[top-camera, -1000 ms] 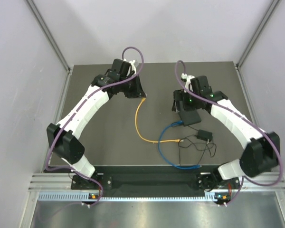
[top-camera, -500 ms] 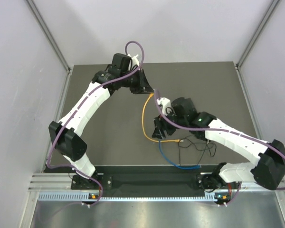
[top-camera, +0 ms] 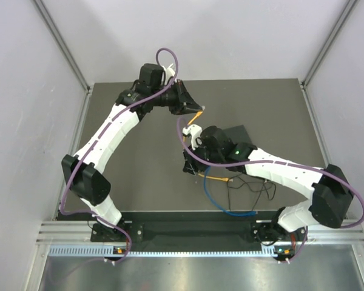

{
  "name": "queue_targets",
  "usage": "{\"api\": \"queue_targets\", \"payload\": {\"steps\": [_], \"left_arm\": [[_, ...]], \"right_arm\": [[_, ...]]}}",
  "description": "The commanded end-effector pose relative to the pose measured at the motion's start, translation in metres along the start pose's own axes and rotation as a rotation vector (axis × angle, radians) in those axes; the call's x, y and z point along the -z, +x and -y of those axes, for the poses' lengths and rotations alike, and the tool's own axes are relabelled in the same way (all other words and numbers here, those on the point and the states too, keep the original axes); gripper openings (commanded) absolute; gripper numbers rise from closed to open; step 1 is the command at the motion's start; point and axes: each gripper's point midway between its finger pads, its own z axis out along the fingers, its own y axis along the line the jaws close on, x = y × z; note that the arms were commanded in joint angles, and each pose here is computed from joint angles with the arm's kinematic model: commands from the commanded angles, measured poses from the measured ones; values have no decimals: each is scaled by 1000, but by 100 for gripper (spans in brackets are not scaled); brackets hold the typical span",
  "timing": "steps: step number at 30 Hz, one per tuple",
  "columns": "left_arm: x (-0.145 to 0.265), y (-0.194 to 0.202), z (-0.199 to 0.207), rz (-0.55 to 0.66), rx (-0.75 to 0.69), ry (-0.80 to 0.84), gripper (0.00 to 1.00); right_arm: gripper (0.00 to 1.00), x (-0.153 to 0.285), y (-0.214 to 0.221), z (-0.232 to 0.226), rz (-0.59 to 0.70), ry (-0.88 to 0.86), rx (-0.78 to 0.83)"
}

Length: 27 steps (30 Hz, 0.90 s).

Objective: Pull the plug from the switch port

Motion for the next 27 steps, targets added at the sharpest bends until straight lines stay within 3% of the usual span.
{"api": "queue_targets", "payload": {"steps": [1, 7, 11, 15, 21, 23, 27], "left_arm": [[15, -1, 37, 19, -18, 124, 0], [17, -2, 45, 17, -5, 153, 0], [20, -4, 51, 24, -13, 167, 0], [23, -8, 57, 34, -21, 176, 0], [24, -14, 55, 51, -33, 157, 0], [27, -16, 52, 64, -59, 124, 0], [25, -20, 41, 72, -108, 60, 0]], "right_arm": [[38, -4, -30, -3, 85, 33, 13], [16, 7, -31, 1, 130, 68, -20], [10, 14, -32, 2, 139, 82, -18], [17, 21, -29, 8, 147, 116, -16], [40, 46, -2, 31, 124, 252, -89], [42, 57, 13, 46, 127, 322, -169], [54, 77, 51, 79, 84, 453, -399]]}}
